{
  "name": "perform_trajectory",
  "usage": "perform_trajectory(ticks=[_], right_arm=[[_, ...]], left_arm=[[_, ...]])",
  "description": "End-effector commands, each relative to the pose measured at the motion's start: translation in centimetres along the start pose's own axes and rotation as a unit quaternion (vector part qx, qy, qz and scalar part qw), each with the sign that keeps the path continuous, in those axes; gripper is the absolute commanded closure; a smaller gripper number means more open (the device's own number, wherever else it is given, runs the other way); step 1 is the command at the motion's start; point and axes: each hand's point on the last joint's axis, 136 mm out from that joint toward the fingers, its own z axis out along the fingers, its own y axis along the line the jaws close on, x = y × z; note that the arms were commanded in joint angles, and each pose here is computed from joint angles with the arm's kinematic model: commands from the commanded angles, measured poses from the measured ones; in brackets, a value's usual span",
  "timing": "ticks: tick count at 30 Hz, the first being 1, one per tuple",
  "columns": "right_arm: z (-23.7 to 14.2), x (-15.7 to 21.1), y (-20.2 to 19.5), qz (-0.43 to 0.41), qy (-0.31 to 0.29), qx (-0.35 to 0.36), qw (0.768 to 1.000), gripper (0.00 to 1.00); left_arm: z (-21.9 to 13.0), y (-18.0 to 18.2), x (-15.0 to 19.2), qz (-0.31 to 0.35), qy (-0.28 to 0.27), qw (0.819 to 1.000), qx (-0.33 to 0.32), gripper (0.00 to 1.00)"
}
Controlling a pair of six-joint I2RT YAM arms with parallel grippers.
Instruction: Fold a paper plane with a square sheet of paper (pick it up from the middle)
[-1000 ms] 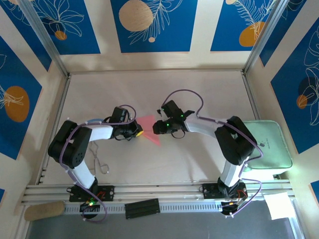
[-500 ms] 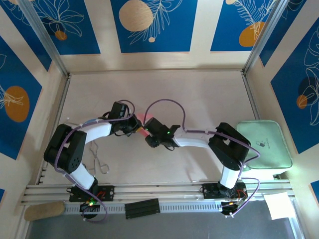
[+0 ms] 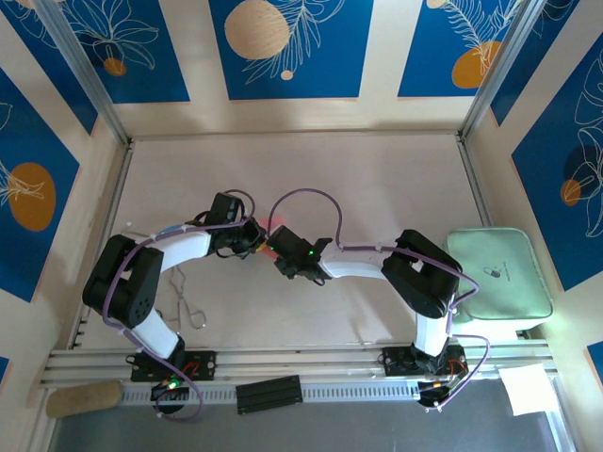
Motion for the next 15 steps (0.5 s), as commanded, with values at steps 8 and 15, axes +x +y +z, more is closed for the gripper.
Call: perform_trajectory(ticks=[8, 15], right_arm=[[-0.1, -0.1, 0.7, 0.005, -0.003, -0.029, 1.0, 0.82], [-0.1, 0.5, 1.5, 0.039, 0.009, -0.101, 0.994, 0.84]], left_arm=[[-2.3, -0.5, -1.3, 0.012, -0.044, 0.999, -0.022, 0.76], [-5.2, 1.2, -2.3, -0.002, -0.105, 0.994, -0.042, 0.68]])
